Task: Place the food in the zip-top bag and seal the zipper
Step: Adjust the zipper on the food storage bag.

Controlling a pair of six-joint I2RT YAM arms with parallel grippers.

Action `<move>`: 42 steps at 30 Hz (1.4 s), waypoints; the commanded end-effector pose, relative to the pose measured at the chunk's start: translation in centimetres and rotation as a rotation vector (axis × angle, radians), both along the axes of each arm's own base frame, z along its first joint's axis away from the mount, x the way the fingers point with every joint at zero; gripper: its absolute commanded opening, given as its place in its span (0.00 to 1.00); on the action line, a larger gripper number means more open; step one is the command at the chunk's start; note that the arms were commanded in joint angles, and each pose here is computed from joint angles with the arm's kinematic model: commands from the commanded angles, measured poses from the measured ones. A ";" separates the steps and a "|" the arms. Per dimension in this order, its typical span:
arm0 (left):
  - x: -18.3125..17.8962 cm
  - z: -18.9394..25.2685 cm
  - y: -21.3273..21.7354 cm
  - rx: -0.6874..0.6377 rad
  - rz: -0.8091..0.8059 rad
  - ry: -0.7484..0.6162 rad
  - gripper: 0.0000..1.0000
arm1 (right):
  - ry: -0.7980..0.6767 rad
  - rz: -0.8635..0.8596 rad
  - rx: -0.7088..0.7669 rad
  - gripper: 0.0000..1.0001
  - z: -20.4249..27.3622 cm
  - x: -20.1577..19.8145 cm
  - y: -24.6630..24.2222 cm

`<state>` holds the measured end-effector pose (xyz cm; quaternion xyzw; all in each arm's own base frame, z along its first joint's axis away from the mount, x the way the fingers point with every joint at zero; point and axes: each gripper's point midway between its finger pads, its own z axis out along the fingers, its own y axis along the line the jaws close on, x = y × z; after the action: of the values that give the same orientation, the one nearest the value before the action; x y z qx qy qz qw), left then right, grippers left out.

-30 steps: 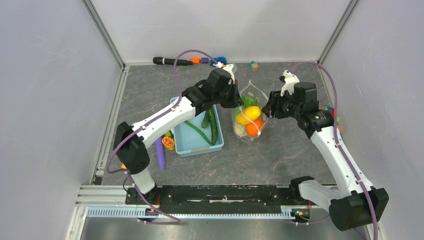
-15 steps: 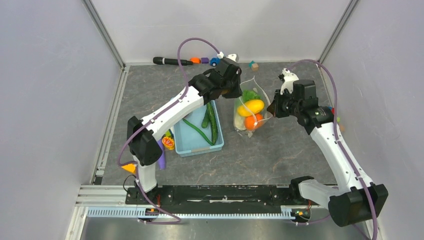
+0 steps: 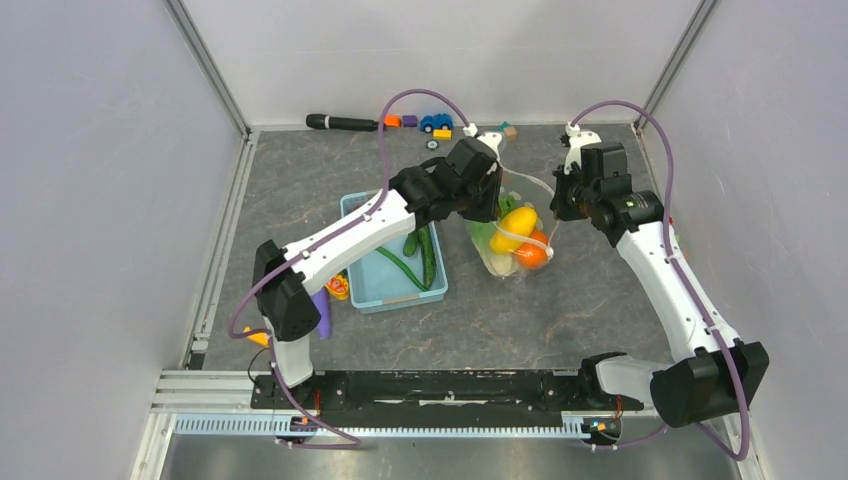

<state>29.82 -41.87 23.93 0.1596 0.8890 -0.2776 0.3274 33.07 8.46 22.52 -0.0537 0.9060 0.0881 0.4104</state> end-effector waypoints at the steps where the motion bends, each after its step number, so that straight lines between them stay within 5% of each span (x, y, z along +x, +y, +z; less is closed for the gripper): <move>1: 0.9 5.5 2.9 -0.044 0.038 -0.144 0.02 | -0.016 -0.068 -0.130 0.00 1.7 -0.8 -3.0; 11: -1.3 8.0 4.4 -0.099 -0.011 -0.165 0.02 | -0.048 0.117 -0.029 0.00 3.3 -3.8 -0.2; 25: 2.0 0.4 1.8 0.001 0.008 -0.003 0.04 | 0.023 0.122 0.036 0.01 0.3 -3.4 1.1; 30: 2.2 0.8 1.9 0.004 0.003 -0.023 0.23 | -0.004 0.102 0.067 0.00 0.9 -2.0 1.5; 34: 2.3 1.2 3.0 0.034 0.009 -0.067 0.62 | -0.019 0.097 0.083 0.00 1.4 -1.6 1.7; 37: 1.7 1.8 3.5 0.035 -0.034 -0.107 0.76 | -0.021 0.104 0.094 0.00 1.5 -1.7 2.0; 38: 1.5 2.3 3.6 0.028 -0.057 -0.129 0.87 | -0.022 0.107 0.100 0.00 1.6 -1.8 2.1; 42: -0.1 3.6 4.4 0.007 -0.136 -0.183 1.00 | -0.018 0.124 0.125 0.00 1.6 -1.9 2.6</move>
<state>30.71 -38.14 22.03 0.1967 0.8926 -0.2456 0.3227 30.30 10.25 22.37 -0.0851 0.9066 0.1461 0.3867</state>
